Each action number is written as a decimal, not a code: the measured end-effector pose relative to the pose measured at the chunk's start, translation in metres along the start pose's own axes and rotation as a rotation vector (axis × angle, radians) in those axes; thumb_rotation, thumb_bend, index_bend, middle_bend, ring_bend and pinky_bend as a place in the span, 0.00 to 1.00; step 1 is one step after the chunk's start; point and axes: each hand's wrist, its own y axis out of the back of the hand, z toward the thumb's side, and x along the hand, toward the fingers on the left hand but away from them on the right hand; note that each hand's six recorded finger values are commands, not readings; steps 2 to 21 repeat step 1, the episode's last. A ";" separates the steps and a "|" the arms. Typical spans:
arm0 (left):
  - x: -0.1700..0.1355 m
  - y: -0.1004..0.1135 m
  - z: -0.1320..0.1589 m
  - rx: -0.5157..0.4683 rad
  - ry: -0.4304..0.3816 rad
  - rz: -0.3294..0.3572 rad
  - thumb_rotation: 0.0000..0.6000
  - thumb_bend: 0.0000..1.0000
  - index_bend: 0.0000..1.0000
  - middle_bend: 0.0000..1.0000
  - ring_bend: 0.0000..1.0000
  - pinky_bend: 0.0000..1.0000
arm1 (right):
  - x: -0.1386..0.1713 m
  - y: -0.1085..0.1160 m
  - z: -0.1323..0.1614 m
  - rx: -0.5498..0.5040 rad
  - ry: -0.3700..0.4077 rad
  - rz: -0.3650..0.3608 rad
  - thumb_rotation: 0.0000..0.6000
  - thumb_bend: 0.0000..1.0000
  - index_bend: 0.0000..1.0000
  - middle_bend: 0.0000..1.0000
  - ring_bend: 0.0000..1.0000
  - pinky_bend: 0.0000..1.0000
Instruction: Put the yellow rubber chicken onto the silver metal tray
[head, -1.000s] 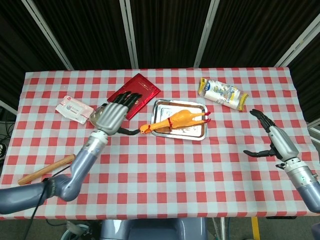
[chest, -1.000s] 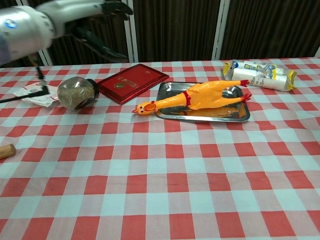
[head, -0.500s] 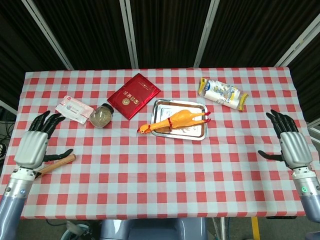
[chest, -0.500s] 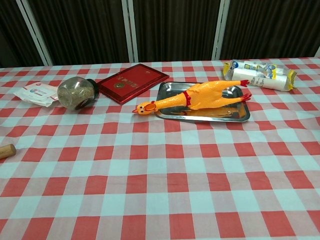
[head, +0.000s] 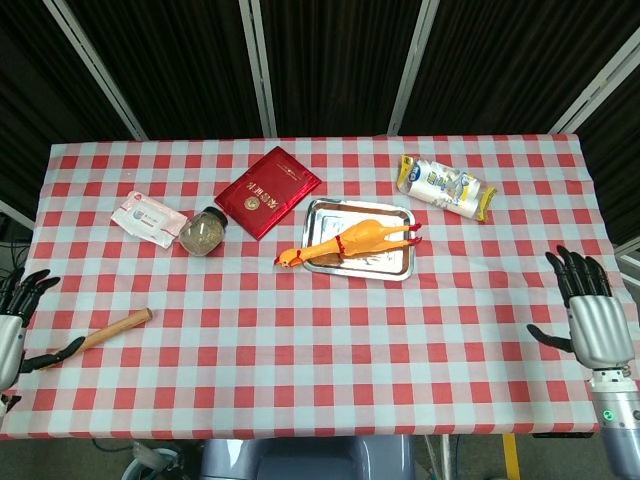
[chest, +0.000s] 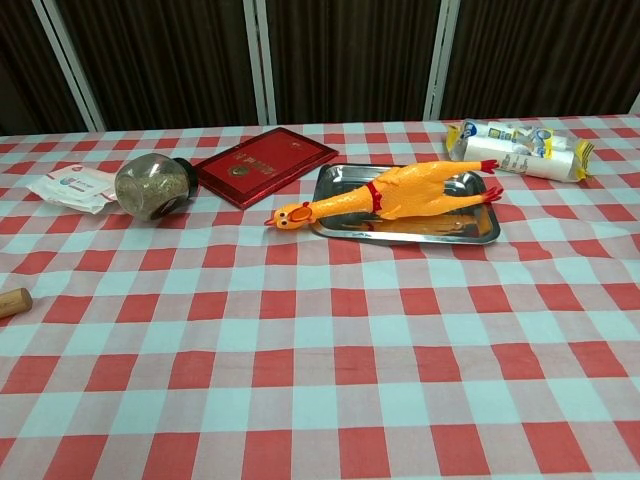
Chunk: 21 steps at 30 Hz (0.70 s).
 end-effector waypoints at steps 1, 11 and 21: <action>-0.001 -0.001 0.001 0.000 -0.005 -0.001 1.00 0.13 0.18 0.12 0.02 0.09 | 0.001 -0.001 0.001 0.006 0.001 0.000 1.00 0.09 0.00 0.00 0.00 0.02; -0.001 -0.001 0.001 0.000 -0.005 -0.001 1.00 0.13 0.18 0.12 0.02 0.09 | 0.001 -0.001 0.001 0.006 0.001 0.000 1.00 0.09 0.00 0.00 0.00 0.02; -0.001 -0.001 0.001 0.000 -0.005 -0.001 1.00 0.13 0.18 0.12 0.02 0.09 | 0.001 -0.001 0.001 0.006 0.001 0.000 1.00 0.09 0.00 0.00 0.00 0.02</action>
